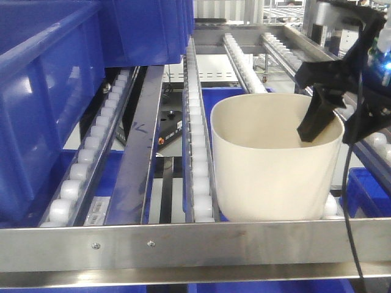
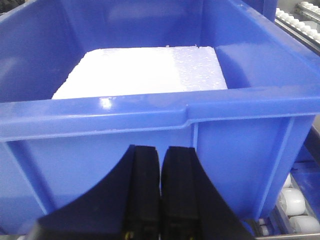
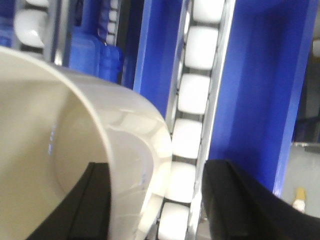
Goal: Move white bin to right shelf second layer
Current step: 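Open the right gripper and lift it away from the bin rim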
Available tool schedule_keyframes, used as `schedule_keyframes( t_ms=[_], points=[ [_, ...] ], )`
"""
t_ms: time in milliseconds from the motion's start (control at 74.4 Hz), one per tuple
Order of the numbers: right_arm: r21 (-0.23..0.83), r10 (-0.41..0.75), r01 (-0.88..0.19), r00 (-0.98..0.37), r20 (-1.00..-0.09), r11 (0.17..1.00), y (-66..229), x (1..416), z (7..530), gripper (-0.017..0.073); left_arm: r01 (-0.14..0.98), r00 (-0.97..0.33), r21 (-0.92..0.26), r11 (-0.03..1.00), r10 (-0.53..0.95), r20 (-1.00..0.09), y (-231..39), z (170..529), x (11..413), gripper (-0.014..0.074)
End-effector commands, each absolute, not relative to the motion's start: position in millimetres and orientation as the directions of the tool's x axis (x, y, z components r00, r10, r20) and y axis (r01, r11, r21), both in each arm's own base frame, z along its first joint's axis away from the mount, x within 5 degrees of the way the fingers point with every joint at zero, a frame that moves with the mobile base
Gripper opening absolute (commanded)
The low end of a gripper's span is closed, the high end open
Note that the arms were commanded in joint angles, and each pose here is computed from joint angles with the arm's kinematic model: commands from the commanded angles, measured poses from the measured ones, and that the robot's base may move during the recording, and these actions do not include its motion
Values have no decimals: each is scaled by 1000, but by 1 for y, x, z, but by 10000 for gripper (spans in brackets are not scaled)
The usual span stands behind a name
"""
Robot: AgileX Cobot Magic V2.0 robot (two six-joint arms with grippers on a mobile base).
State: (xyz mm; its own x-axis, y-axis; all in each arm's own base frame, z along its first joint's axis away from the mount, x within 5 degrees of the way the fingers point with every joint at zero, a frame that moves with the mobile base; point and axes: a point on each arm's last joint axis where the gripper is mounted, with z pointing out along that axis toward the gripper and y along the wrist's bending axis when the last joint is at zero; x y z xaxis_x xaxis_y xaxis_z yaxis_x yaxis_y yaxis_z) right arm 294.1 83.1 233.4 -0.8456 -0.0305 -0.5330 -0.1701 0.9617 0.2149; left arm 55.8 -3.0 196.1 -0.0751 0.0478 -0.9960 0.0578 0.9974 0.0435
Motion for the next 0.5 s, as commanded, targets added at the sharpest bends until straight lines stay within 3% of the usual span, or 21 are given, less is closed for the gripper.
schedule_keyframes(
  t_ms=[0,484],
  points=[
    [212,-6,-188,-760,-650,959,82,297,264,459,58,-11,38,998,39,-999,-3,192,57,85],
    [212,31,-221,-620,-784,952,75,271,316,456,58,-11,38,998,39,-999,-3,192,57,85]
  ],
)
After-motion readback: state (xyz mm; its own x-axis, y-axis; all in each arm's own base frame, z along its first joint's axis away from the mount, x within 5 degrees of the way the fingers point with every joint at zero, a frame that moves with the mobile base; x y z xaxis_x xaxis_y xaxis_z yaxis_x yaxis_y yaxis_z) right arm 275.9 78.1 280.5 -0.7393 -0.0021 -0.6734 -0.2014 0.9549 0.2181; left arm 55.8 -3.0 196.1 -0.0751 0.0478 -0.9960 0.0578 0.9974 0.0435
